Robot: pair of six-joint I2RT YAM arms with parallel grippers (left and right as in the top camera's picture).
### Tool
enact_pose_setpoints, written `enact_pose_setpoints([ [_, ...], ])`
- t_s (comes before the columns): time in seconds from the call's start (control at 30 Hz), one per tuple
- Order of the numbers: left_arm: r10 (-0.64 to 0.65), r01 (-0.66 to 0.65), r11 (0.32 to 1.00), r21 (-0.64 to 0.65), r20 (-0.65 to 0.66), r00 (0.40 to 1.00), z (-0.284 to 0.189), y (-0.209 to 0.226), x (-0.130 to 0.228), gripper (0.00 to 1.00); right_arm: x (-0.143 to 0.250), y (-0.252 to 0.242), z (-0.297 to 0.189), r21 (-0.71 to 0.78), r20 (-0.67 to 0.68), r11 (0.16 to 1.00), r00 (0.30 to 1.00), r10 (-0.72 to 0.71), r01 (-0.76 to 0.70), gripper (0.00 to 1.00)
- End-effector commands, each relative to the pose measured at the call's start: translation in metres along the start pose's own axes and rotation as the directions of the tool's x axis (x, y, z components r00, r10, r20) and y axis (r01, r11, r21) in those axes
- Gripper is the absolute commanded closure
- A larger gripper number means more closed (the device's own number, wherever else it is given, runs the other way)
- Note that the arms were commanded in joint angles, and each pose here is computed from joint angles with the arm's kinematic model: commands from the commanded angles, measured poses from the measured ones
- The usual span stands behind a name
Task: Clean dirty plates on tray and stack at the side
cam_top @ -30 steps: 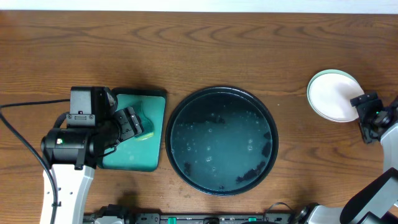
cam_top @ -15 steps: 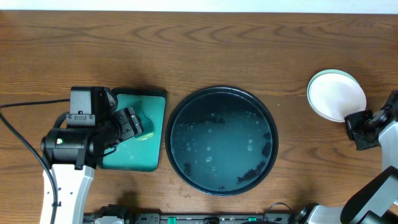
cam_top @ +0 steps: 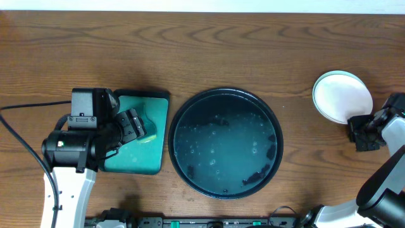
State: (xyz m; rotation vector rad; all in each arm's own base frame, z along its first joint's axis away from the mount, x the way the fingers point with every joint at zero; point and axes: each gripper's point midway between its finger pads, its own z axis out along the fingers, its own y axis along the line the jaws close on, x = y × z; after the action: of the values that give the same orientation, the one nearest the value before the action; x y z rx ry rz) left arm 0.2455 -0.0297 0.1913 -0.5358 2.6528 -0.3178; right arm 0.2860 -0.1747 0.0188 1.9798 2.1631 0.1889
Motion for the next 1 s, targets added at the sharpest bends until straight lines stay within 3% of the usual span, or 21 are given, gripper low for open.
enact_pose_setpoints([
  [0.0,-0.007,0.007,1.000,-0.005,0.007,1.000,-0.001,0.001,-0.002,0.18,-0.001,0.009,-0.006,-0.037,0.007,0.999,1.000,-0.014,0.014,0.98],
  [0.13,-0.007,0.007,1.000,-0.005,0.007,1.000,-0.001,0.001,-0.002,0.18,-0.005,0.014,-0.006,-0.052,0.023,0.997,0.998,-0.055,0.056,0.98],
  [0.3,-0.007,0.007,1.000,-0.005,0.007,1.000,-0.001,0.001,-0.002,0.18,-0.011,0.037,-0.009,-0.146,0.065,0.966,0.977,-0.204,0.211,0.98],
  [0.53,-0.007,0.007,1.000,-0.005,0.007,1.000,-0.001,0.001,-0.002,0.18,-0.010,0.040,-0.009,-0.160,0.067,0.957,0.970,-0.233,0.241,0.99],
  [0.67,-0.007,0.007,1.000,-0.005,0.006,1.000,-0.001,0.001,-0.001,0.18,-0.002,0.058,-0.014,-0.261,0.051,0.915,0.951,-0.305,0.307,0.99],
  [0.83,0.003,-0.003,1.000,-0.003,0.009,1.000,-0.002,0.001,-0.002,0.18,0.020,0.088,-0.035,-0.450,0.042,0.796,0.900,-0.434,0.405,0.98],
  [0.97,0.065,-0.065,0.998,0.008,0.037,0.997,-0.007,-0.001,-0.005,0.18,0.026,0.104,-0.069,-0.473,0.195,0.665,0.805,-0.560,0.578,0.84],
])
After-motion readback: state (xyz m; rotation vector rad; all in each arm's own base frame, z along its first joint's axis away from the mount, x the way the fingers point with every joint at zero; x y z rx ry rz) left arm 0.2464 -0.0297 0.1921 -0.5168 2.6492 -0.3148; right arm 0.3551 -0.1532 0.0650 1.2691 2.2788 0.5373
